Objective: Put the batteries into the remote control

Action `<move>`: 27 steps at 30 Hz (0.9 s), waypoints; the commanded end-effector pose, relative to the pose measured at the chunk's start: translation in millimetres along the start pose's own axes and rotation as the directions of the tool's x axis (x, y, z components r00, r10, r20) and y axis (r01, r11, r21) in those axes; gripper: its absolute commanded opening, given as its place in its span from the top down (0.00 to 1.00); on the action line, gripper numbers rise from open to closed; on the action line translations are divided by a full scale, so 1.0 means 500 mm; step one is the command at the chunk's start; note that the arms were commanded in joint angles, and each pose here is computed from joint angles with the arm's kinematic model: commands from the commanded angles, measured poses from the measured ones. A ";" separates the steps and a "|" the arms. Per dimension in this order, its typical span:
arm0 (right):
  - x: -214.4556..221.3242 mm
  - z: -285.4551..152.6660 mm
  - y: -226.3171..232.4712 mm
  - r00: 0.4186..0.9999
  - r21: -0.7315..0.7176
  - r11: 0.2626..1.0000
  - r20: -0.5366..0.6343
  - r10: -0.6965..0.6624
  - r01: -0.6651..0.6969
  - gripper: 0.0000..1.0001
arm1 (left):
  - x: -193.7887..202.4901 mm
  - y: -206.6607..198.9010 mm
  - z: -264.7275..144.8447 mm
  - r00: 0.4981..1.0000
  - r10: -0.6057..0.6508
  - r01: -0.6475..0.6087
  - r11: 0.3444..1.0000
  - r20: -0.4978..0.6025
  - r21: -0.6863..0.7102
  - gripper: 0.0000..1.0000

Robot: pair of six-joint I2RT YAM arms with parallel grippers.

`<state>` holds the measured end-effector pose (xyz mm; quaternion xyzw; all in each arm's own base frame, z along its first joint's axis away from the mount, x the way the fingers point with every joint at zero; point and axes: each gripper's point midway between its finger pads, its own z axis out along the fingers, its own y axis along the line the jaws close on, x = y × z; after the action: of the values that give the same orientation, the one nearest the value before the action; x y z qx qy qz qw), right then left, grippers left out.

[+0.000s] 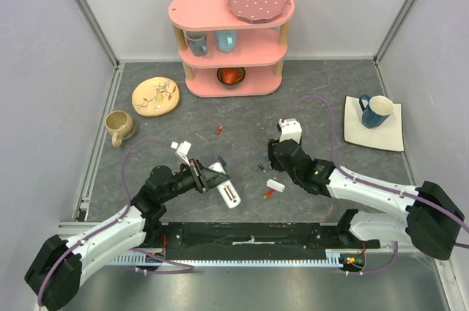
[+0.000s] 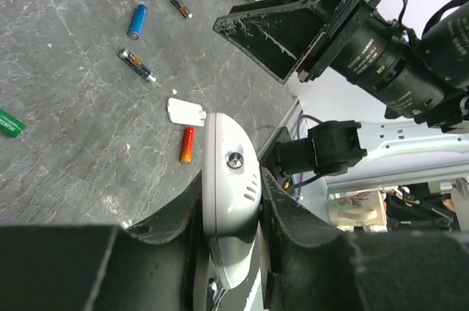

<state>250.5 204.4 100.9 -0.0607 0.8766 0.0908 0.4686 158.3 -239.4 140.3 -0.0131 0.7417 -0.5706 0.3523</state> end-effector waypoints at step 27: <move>-0.070 0.028 -0.028 0.992 -0.016 0.992 0.032 0.125 -0.124 0.30 | -0.044 -0.124 -0.027 0.995 0.065 -0.086 0.934 0.072 0.348 0.98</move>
<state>267.5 196.3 103.1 -0.0051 0.8709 0.1473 0.4688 148.4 -247.2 208.3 0.0765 0.6264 -0.6713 0.3887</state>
